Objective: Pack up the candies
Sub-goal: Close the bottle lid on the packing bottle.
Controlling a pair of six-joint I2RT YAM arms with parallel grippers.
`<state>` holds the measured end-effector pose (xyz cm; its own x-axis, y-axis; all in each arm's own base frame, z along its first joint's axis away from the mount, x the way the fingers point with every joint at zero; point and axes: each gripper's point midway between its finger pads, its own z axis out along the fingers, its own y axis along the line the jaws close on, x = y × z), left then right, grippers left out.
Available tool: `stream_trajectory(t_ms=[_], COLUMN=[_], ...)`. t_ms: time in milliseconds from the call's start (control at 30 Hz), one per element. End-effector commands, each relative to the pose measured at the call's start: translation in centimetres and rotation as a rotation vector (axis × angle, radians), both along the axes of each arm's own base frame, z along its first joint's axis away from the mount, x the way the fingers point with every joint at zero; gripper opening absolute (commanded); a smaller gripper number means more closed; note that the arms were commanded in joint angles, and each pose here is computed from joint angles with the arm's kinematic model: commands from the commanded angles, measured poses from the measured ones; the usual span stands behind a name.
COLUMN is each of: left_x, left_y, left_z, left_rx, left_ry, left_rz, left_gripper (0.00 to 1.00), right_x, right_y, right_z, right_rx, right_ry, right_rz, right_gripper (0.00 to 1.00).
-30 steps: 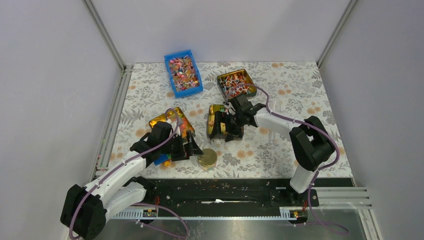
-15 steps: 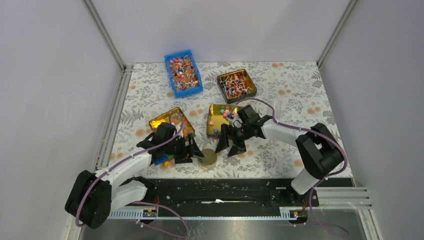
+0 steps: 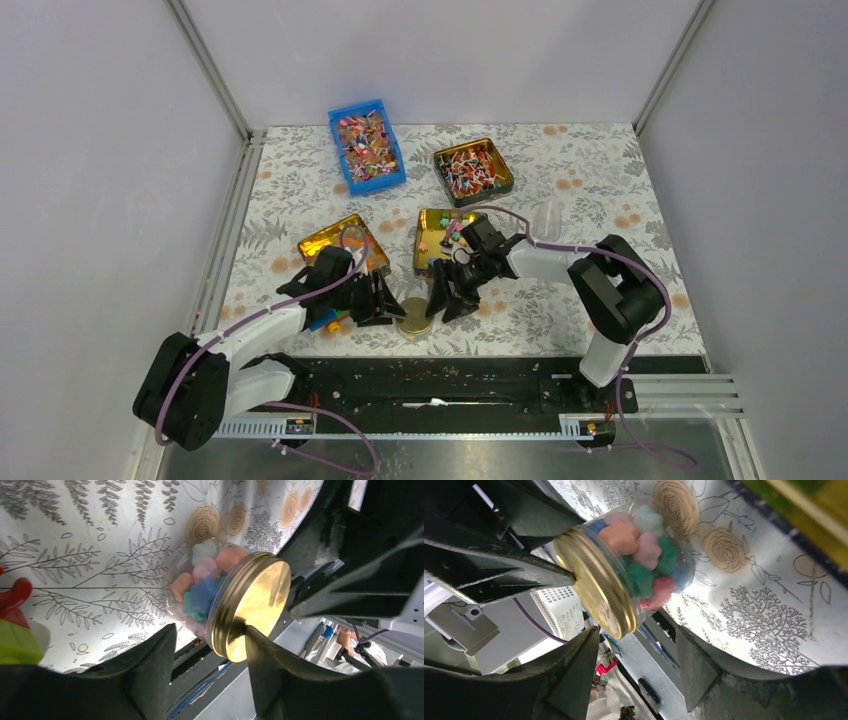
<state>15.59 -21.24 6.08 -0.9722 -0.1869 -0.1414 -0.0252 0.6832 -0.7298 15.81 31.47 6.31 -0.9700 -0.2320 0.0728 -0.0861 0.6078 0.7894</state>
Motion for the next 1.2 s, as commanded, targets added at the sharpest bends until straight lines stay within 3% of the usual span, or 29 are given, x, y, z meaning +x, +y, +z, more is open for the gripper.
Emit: stream_trajectory(t_ms=[0,200,400,933,1033,1167], left_x=[0.3,0.2,-0.3,-0.5,-0.1,0.7], left_y=[-0.6,-0.9,-2.2,-6.7,-6.6,-6.2], left_z=[0.4,0.5,0.4,0.7,1.1,2.3], left_rx=[-0.045,-0.047,-0.027,-0.011,-0.002,0.041], left_ry=[-0.017,-0.017,-0.014,-0.005,-0.033,-0.099], left_rz=[-0.011,-0.026,-0.078,-0.206,-0.203,-0.214], left_gripper=[0.47,0.33,0.29,0.32,0.36,0.51], right_x=[0.0,-0.4,-0.6,-2.9,-2.8,-2.7], right_y=[0.7,0.6,0.3,-6.6,-6.6,-6.5], right_z=[0.3,-0.4,-1.0,-2.9,-2.5,-2.0], right_rx=[0.015,-0.024,-0.058,-0.362,-0.359,-0.349], right_ry=[-0.003,0.0,-0.001,-0.061,-0.075,-0.092], right_rz=[0.038,0.066,0.087,0.201,0.199,0.194], right_gripper=[0.63,0.53,0.36,0.4,0.45,0.55])
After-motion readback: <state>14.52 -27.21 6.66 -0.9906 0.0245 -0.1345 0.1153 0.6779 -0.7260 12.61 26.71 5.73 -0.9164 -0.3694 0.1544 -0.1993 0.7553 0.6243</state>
